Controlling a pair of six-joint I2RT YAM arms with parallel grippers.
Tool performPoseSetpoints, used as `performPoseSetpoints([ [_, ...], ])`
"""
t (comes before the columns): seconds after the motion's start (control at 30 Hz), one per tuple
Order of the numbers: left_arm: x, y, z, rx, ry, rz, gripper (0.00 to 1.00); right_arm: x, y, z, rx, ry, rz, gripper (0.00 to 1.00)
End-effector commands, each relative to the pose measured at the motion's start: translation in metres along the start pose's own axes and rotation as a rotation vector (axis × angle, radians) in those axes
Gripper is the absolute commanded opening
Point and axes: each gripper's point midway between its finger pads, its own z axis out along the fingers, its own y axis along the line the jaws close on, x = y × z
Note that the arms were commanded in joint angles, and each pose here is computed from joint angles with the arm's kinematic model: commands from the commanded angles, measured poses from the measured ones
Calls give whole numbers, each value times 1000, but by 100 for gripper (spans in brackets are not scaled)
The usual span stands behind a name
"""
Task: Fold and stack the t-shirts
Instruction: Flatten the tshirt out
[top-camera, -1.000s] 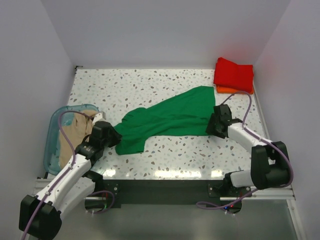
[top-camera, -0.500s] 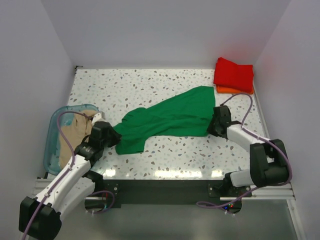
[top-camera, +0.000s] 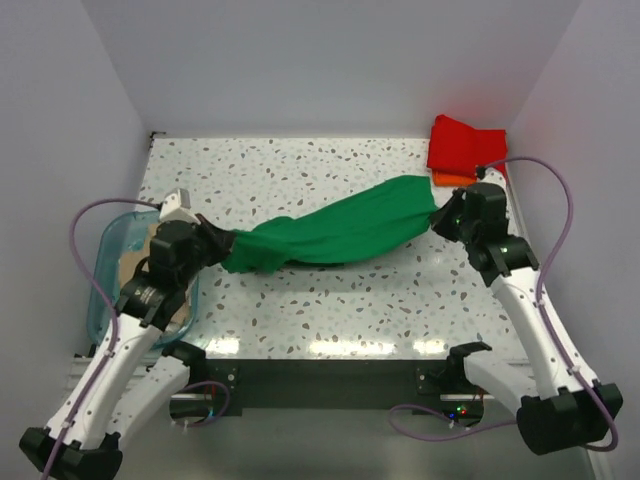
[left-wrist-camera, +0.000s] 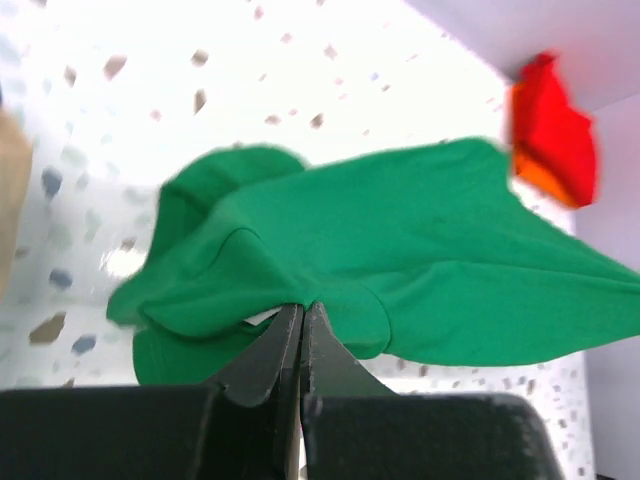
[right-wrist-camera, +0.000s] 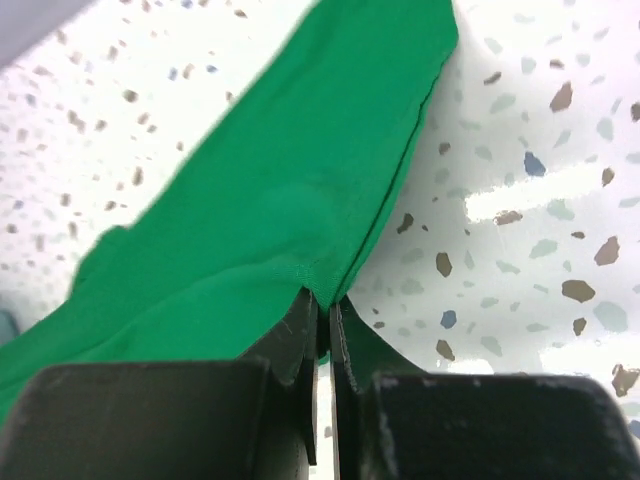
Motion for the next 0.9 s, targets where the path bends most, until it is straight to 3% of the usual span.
performPoseSetpoints([
  [0.0, -51, -40, -39, 123, -114, 28, 0, -35, 11, -51, -27, -80, -8, 0],
  [0.4, -143, -133, -169, 468, -317, 30, 0, -121, 35, -209, -157, -382, 21, 0],
  [0.47, -159, -145, -185, 501, -355, 29, 0, -131, 40, -213, -156, -396, 13, 0],
  [0.53, -167, -152, -177, 492, -355, 31, 0, -144, 47, -220, -173, -421, 12, 0],
  [0.63, -176, -153, -143, 426, -362, 29, 0, -155, 62, -191, -178, -399, -3, 0],
  [0.8, -185, -157, -50, 312, -352, 45, 0, -163, 89, -104, -184, -330, -12, 0],
  [0.87, -203, -170, -32, 330, -402, 61, 0, -174, 105, -79, -226, -347, -12, 0],
])
